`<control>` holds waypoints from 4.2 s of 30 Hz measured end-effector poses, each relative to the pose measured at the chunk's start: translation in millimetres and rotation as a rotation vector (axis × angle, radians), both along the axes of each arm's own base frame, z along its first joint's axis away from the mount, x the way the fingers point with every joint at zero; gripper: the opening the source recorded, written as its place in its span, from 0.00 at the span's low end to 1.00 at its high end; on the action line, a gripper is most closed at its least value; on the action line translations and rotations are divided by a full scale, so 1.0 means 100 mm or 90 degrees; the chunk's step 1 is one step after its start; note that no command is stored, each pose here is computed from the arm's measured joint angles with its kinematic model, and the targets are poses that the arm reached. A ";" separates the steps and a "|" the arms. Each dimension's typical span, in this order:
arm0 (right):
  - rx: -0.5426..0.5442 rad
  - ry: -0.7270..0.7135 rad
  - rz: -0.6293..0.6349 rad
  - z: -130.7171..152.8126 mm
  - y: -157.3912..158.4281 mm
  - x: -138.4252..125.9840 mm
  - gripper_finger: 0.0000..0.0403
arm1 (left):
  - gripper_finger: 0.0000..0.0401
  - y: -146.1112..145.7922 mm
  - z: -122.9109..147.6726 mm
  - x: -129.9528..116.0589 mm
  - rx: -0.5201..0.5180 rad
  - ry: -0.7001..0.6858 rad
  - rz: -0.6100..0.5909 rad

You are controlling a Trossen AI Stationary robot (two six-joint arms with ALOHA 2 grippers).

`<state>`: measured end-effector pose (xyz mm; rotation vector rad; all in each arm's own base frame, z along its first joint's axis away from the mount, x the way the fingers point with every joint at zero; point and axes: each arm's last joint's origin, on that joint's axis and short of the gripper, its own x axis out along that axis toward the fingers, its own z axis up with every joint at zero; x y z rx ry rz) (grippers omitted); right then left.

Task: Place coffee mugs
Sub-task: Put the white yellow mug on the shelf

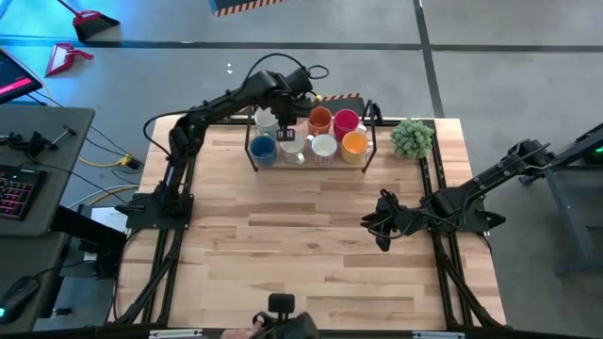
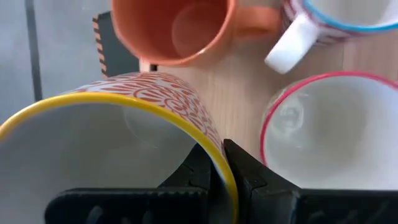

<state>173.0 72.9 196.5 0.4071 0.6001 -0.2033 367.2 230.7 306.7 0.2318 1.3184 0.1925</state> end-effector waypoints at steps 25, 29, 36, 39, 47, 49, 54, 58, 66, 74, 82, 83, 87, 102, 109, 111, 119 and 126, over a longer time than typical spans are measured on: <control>0.028 -0.004 -0.018 0.00 0.00 0.00 0.19 | 0.02 0.10 -0.14 0.00 -0.022 0.016 -0.003; 0.029 -0.008 -0.018 0.01 0.00 0.01 0.19 | 0.02 0.08 -0.16 0.02 -0.019 0.020 -0.014; 0.034 -0.017 -0.017 0.02 0.01 0.01 0.19 | 0.02 0.09 -0.23 0.06 -0.021 0.027 -0.015; 0.034 -0.017 -0.017 0.02 0.01 0.01 0.19 | 0.02 0.11 -0.29 0.08 -0.024 0.032 -0.016; 0.034 -0.017 -0.017 0.02 0.01 0.01 0.19 | 0.02 0.11 -0.38 0.06 -0.054 0.062 -0.020; 0.033 -0.017 -0.017 0.02 0.01 0.01 0.19 | 0.02 0.11 -0.37 0.07 -0.050 0.055 -0.021; 0.034 -0.017 -0.017 0.02 0.01 0.01 0.19 | 0.02 0.13 -0.37 0.04 -0.062 0.062 -0.015; 0.036 -0.021 -0.017 0.02 0.01 0.02 0.19 | 0.02 0.13 -0.37 0.04 -0.061 0.062 -0.017; 0.036 -0.021 -0.017 0.02 0.01 0.02 0.19 | 0.02 0.13 -0.37 0.07 -0.066 0.041 -0.023; 0.037 -0.020 -0.015 0.02 0.01 0.02 0.19 | 0.02 0.13 -0.54 0.15 -0.081 0.057 -0.027; 0.041 -0.018 -0.009 0.02 0.01 0.02 0.19 | 0.02 0.15 -0.56 0.14 -0.076 0.072 -0.025; 0.041 -0.018 -0.009 0.02 0.01 0.02 0.19 | 0.02 0.15 -0.55 0.14 -0.076 0.072 -0.025; 0.042 -0.017 -0.008 0.02 0.01 0.02 0.19 | 0.02 0.13 -0.55 0.12 -0.096 0.074 -0.036; 0.044 -0.016 -0.005 0.02 0.02 0.02 0.19 | 0.06 0.15 -0.55 0.14 -0.083 0.068 -0.033; 0.045 -0.016 -0.004 0.02 0.02 0.02 0.19 | 0.09 0.15 -0.55 0.14 -0.084 0.068 -0.032; 0.045 -0.016 -0.004 0.02 0.02 0.02 0.19 | 0.11 0.14 -0.55 0.14 -0.083 0.068 -0.030; 0.045 -0.016 -0.004 0.02 0.02 0.02 0.19 | 0.18 0.15 -0.55 0.13 -0.067 0.080 -0.020; 0.045 -0.016 -0.004 0.02 0.02 0.02 0.19 | 0.24 0.15 -0.55 0.13 -0.060 0.087 -0.014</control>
